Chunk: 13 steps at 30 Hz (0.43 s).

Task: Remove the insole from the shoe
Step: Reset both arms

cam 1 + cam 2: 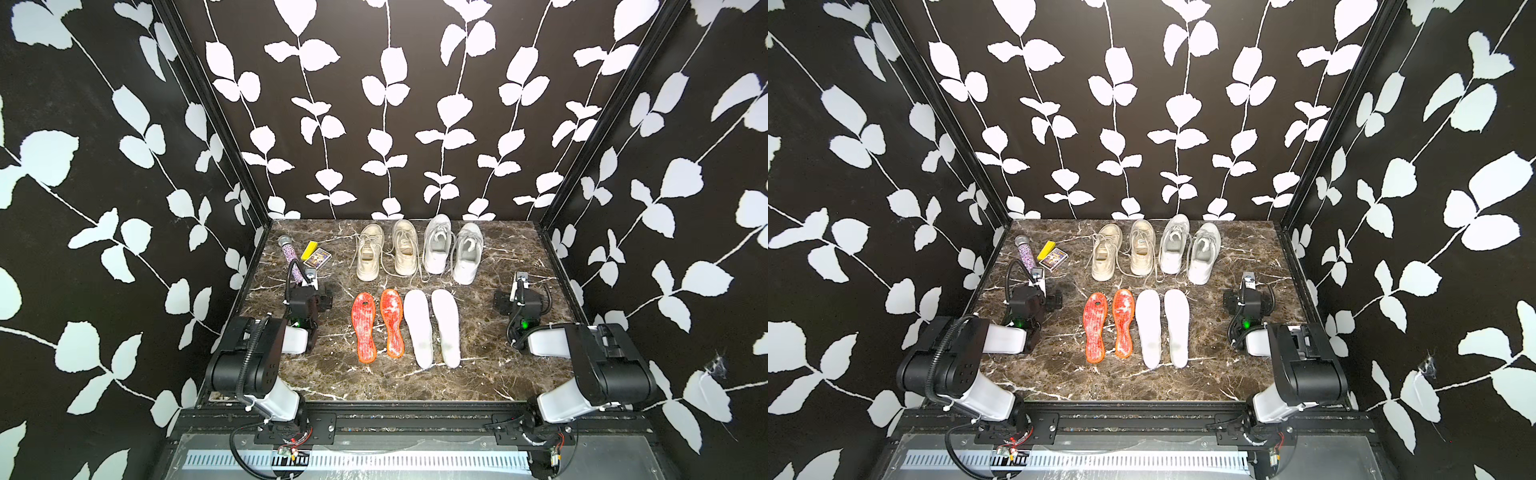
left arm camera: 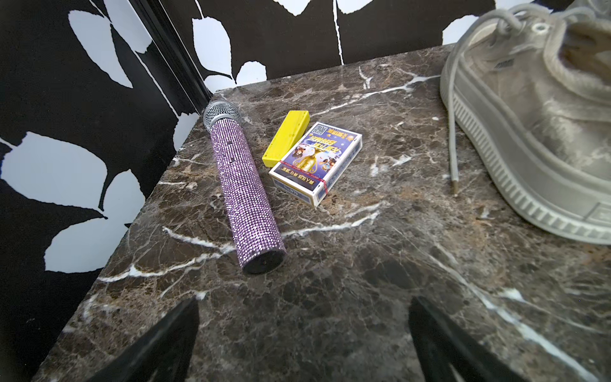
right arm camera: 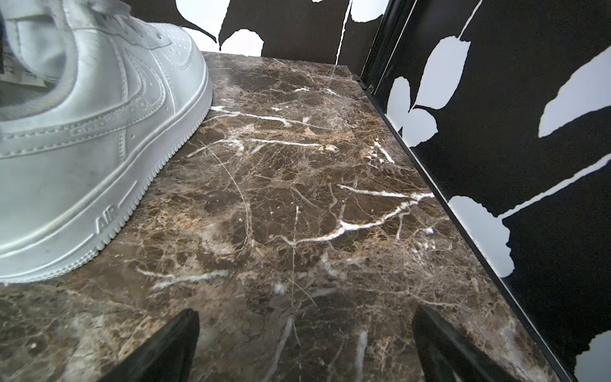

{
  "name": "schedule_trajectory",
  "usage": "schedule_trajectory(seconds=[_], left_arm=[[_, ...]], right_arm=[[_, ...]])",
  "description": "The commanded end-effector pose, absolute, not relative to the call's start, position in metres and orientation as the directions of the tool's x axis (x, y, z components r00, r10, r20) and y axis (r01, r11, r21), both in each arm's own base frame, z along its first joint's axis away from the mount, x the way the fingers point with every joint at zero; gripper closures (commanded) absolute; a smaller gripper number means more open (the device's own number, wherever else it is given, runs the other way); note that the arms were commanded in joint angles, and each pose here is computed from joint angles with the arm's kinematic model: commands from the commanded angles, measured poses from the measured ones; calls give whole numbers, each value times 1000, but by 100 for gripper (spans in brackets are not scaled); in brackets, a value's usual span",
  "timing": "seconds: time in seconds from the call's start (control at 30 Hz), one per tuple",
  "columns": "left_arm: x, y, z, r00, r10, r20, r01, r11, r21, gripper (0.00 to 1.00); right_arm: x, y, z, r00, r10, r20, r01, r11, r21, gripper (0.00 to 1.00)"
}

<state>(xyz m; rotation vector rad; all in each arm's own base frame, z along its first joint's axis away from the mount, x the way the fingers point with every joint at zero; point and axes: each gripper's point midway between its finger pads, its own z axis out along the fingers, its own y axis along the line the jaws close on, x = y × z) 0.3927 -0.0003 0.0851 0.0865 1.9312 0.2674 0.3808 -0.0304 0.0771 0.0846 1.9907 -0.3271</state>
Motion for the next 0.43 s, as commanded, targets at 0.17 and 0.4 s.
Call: schedule_trajectory(seconds=[0.17,0.4], left_arm=[[397,1,98,-334,174,-926,-77,974,211,0],[397,1,98,-335,173,-926,-78,975,210,0]], right_arm=[[390,-29,94,-378,-79,-923,210,963,-168,1],[390,-29,94,-374,-77,-924,210,964,-165,1]])
